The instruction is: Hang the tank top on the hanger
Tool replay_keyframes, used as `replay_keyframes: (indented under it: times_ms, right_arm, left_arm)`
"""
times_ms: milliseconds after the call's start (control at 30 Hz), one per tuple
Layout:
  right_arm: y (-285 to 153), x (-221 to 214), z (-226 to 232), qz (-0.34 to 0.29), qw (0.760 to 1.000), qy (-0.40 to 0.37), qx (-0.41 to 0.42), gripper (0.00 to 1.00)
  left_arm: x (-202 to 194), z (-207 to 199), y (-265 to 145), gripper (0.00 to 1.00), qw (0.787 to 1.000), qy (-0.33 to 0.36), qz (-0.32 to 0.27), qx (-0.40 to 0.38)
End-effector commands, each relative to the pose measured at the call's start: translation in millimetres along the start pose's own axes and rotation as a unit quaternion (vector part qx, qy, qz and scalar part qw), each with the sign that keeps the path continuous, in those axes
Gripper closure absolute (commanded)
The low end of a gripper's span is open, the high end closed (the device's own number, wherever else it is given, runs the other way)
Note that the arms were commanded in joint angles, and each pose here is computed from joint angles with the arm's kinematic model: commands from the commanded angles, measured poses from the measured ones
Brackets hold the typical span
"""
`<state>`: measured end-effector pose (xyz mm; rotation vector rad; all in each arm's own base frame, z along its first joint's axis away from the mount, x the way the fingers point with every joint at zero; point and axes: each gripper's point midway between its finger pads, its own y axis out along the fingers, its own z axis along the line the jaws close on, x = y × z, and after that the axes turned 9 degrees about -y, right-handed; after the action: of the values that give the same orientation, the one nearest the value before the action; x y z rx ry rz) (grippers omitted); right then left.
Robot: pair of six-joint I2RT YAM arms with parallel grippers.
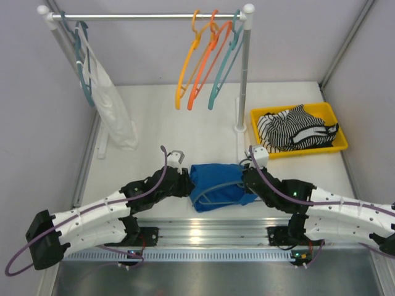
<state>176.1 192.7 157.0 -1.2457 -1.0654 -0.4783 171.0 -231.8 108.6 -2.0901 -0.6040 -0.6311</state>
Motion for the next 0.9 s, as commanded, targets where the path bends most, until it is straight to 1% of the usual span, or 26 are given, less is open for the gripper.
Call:
replay_keyframes:
  times_ms: [0,33,233,400,633,667,867]
  right_arm:
    - [-6.3,8.9,-1.2,-0.016,1.000,0.002,0.002,1.00]
    - [-6.6,9.6,-1.3,-0.017,1.000,0.003,0.003,1.00]
    - [-7.6,9.7,-2.4,-0.018,1.000,0.001,0.003,1.00]
    - [-7.3,9.8,-0.6,-0.018,1.000,0.000,0.009,1.00]
    - [-10.0,8.9,0.1,-0.020,1.000,-0.004,0.019,1.00]
    - [-10.0,8.9,0.1,-0.020,1.000,-0.004,0.019,1.00]
    - [-10.7,7.2,-0.8,-0.020,1.000,-0.002,0.020,1.00]
  left_arm:
    - [-3.4,-3.7,-11.0,0.59,1.000,-0.017,0.013,-0.013]
    - [-5.8,-2.5,-13.5,0.57,1.000,-0.015,0.018,-0.014]
    - [-23.1,-3.7,-18.0,0.55,0.998,0.007,0.061,-0.028]
    - [-37.0,-4.0,-10.8,0.54,0.995,0.028,0.096,-0.028]
    - [-41.3,-11.1,-4.5,0.54,0.991,0.059,0.115,-0.044]
    - [-46.5,-15.7,-6.3,0.54,0.988,0.061,0.129,-0.058]
    - [-51.9,-22.0,-5.6,0.53,0.983,0.078,0.147,-0.078]
